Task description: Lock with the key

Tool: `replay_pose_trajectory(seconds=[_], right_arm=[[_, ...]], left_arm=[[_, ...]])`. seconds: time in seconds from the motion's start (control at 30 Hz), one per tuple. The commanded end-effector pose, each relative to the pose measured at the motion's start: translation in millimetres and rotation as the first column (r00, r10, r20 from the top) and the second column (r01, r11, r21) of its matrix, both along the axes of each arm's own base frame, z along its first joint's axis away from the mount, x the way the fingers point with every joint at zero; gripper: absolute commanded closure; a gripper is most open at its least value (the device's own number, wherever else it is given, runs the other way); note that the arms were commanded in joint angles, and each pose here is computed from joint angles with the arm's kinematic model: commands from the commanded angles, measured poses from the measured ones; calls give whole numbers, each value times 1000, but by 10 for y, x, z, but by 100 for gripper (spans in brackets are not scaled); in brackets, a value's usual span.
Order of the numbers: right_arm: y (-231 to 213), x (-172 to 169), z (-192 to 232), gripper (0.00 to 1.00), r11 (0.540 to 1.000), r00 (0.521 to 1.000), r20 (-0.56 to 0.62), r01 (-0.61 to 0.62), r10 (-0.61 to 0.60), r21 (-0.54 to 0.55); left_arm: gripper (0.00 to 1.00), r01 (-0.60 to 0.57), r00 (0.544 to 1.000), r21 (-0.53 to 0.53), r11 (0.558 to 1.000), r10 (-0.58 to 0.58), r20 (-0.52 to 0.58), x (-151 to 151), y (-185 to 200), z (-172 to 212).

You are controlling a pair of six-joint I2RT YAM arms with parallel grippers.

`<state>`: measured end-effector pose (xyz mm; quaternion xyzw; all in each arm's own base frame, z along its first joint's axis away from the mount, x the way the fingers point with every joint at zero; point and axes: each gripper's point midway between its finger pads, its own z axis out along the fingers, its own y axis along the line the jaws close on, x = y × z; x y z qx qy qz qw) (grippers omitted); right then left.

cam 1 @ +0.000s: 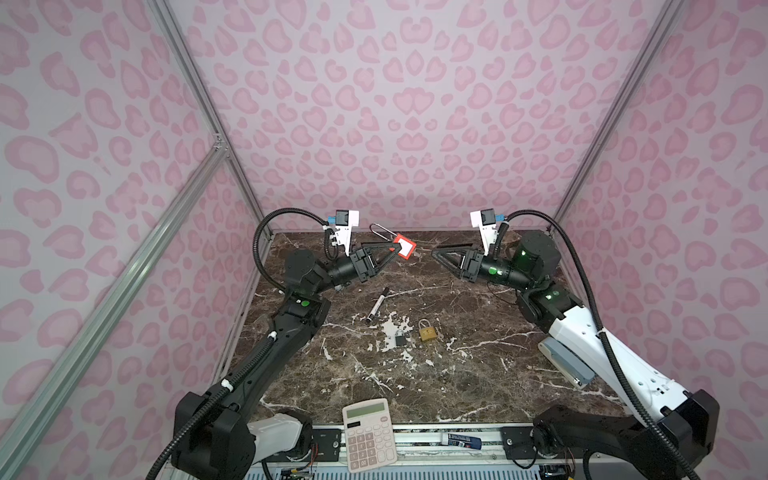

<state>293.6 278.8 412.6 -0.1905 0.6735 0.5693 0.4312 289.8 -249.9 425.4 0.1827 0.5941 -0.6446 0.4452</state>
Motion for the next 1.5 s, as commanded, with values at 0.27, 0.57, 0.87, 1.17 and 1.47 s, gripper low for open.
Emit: replay_pose_trajectory(seconds=[0.27, 0.57, 0.87, 1.17, 1.47], right_arm=[[289, -135, 220, 48, 986, 987, 23, -161, 160, 33], [445, -177, 355, 56, 971, 973, 42, -228, 226, 69], [514, -174, 385, 68, 963, 966, 43, -257, 254, 83], [538, -209, 391, 79, 958, 963, 46, -270, 267, 97], [499, -188, 375, 92, 963, 968, 45, -249, 246, 100]], left_arm=[[96, 39, 998, -43, 998, -36, 60, -142, 20, 268], [96, 54, 997, -41, 998, -51, 66, -179, 16, 295], [96, 55, 997, -41, 998, -53, 56, -176, 4, 268], [96, 62, 997, -38, 997, -60, 43, -148, -14, 249], [56, 56, 998, -28, 998, -55, 36, -122, -23, 236]])
